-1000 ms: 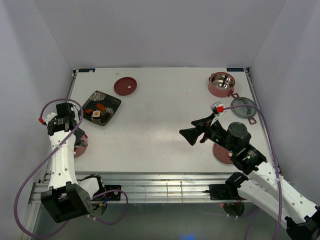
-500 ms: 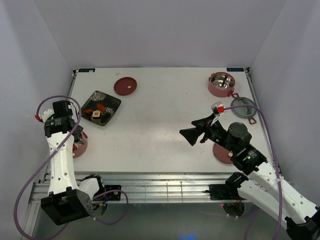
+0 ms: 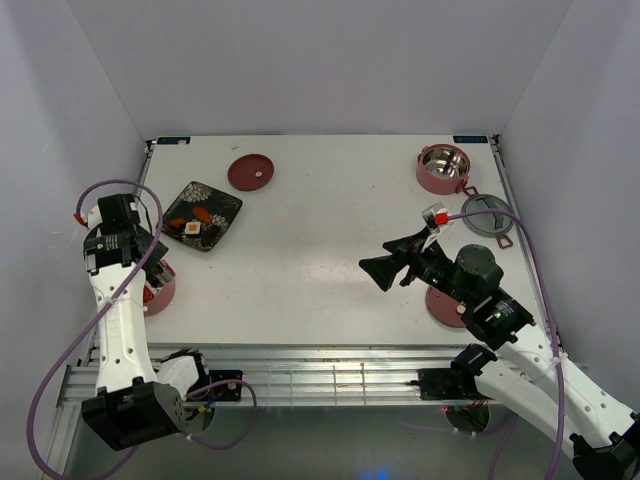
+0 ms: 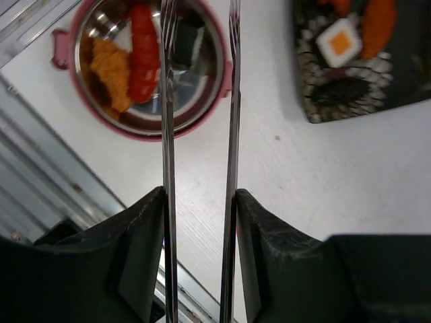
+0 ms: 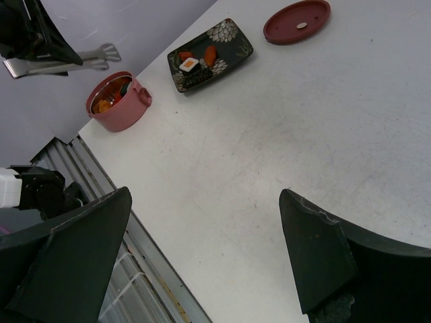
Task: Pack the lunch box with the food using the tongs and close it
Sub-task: Place the fake food in the packing box, then pick up the fake food from the plate.
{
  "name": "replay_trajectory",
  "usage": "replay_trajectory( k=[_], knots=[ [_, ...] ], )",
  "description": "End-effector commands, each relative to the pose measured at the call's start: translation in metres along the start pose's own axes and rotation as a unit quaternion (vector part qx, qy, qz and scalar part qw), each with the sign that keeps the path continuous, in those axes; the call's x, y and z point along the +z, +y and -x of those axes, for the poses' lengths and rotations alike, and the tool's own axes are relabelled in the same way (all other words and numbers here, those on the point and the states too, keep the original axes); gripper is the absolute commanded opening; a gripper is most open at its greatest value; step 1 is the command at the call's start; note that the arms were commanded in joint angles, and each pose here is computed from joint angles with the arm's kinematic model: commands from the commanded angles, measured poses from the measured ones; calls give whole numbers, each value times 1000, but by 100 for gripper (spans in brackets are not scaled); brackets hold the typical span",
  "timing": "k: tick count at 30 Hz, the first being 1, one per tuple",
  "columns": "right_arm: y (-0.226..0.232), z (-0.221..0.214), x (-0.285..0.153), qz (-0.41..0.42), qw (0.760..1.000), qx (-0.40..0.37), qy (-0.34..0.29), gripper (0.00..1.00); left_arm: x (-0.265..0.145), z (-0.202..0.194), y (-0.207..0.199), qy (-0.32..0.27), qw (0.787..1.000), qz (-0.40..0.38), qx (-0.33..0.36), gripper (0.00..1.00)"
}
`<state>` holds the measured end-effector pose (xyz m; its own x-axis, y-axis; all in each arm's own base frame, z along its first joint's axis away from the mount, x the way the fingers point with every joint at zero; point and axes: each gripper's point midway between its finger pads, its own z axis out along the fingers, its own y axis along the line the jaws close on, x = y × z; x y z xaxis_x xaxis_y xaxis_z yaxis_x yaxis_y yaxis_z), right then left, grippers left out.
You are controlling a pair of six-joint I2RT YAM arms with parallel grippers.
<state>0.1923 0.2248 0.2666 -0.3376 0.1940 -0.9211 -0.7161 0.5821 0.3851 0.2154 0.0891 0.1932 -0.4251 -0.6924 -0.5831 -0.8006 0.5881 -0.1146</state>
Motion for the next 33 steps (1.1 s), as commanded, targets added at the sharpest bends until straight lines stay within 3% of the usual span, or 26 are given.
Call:
replay_trajectory(
  k=[1, 5, 10, 17, 23, 26, 33],
  knots=[
    [1, 7, 1, 3, 1000, -9, -18, 96, -31, 41, -42, -61, 990, -117, 40, 53],
    [0, 8, 1, 0, 1000, -10, -19, 96, -37, 48, -76, -48, 979, -190, 62, 52],
    [0, 6, 3, 3, 1000, -9, -15, 96, -16, 54, -105, -36, 967, -232, 95, 53],
    [-1, 3, 6, 2, 1000, -7, -9, 96, 26, 54, -119, -16, 972, -215, 96, 54],
    [-2, 2, 7, 0, 1000, -7, -6, 96, 63, 51, -113, -6, 986, -160, 39, 55],
    [-2, 0, 8, 4, 1000, -5, -5, 96, 69, 45, -126, 8, 980, -192, 49, 55],
    [-3, -4, 11, 2, 1000, -2, 4, 96, 91, 35, -111, 15, 988, -145, 46, 55]
  ],
)
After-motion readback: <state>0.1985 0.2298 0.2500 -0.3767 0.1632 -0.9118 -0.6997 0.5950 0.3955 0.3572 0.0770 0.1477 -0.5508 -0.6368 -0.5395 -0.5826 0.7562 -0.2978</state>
